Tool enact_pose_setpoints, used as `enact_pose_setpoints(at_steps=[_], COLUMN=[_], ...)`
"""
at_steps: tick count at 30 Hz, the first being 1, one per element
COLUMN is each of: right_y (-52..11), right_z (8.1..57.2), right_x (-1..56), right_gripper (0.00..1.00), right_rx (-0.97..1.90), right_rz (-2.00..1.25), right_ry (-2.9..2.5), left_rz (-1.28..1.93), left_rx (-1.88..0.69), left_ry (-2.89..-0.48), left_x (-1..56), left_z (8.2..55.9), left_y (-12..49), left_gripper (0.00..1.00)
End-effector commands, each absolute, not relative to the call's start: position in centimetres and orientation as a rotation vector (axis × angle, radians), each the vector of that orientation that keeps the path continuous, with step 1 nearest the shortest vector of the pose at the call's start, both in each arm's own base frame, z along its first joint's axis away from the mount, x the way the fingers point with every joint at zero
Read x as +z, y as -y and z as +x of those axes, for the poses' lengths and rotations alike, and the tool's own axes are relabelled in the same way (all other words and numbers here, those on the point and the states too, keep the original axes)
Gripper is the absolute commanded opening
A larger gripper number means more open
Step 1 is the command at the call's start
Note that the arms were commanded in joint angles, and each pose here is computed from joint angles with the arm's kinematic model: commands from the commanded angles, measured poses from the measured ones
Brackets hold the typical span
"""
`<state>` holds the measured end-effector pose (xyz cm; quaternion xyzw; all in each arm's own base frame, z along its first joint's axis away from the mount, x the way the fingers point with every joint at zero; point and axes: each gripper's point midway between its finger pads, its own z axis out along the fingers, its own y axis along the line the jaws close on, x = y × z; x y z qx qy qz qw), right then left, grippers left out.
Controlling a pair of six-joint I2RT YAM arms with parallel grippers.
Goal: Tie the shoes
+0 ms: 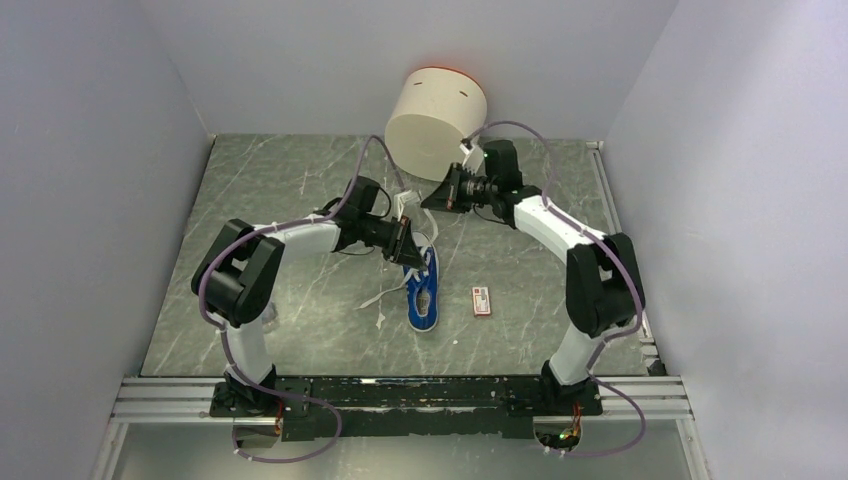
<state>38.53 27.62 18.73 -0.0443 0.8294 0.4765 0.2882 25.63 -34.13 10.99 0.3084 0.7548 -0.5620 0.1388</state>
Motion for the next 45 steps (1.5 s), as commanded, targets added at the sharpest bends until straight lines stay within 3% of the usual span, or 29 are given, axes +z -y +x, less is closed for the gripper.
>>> enact_pose_setpoints(at_steps=[1,4,6,8,10,12,15,20,25,33,41,45], right_y=[-27.9,-27.1,-24.6,-21.3,-18.4,-17.3,-19.8,-24.4,-26.8,-29.4,-28.2,-28.7], right_z=[36.0,35.8,36.8,37.8,38.4,37.8,35.8,30.6,28.9,30.1,30.4,29.8], right_x=[13.2,10.5,8.7,7.9,8.3,9.6,14.0,17.3,14.5,11.2,9.9,9.3], right_gripper=[0.00,0.01,0.21,0.49,0.64,0.76,0.98,1.00,0.96,0.99,0.90,0.73], right_rx=[1.328,1.248,1.027,0.796,0.660,0.656,0.870,0.979,0.942,0.795,0.692,0.754], right_rz=[-0.327,-0.333,-0.321,-0.297,-0.290,-0.276,-0.388,-0.845,-1.132,-1.131,-1.131,-1.162], right_ry=[-2.378,-2.498,-2.596,-2.645,-2.648,-2.603,-2.312,-1.683,-1.597,-1.632,-1.640,-1.660], left_rz=[0.920,0.915,0.909,0.894,0.880,0.873,0.862,0.820,0.810,0.821,0.845,0.854], left_rx=[-1.596,-1.597,-1.597,-1.602,-1.589,-1.588,-1.582,-1.618,-1.611,-1.571,-1.541,-1.545], left_ry=[-2.187,-2.212,-2.233,-2.253,-2.274,-2.279,-2.284,-2.260,-2.276,-2.279,-2.287,-2.270], left_x=[11.3,11.0,10.7,10.4,10.1,10.0,10.0,10.3,10.4,11.1,11.8,12.2], left_z=[25.9,26.0,26.1,26.2,26.3,26.4,26.7,27.3,27.8,28.0,27.9,27.7], left_y=[34.0,34.0,34.0,33.9,33.8,33.7,33.6,33.8,34.0,33.7,33.3,33.2], left_gripper=[0.09,0.08,0.08,0.08,0.08,0.09,0.10,0.12,0.12,0.13,0.13,0.15])
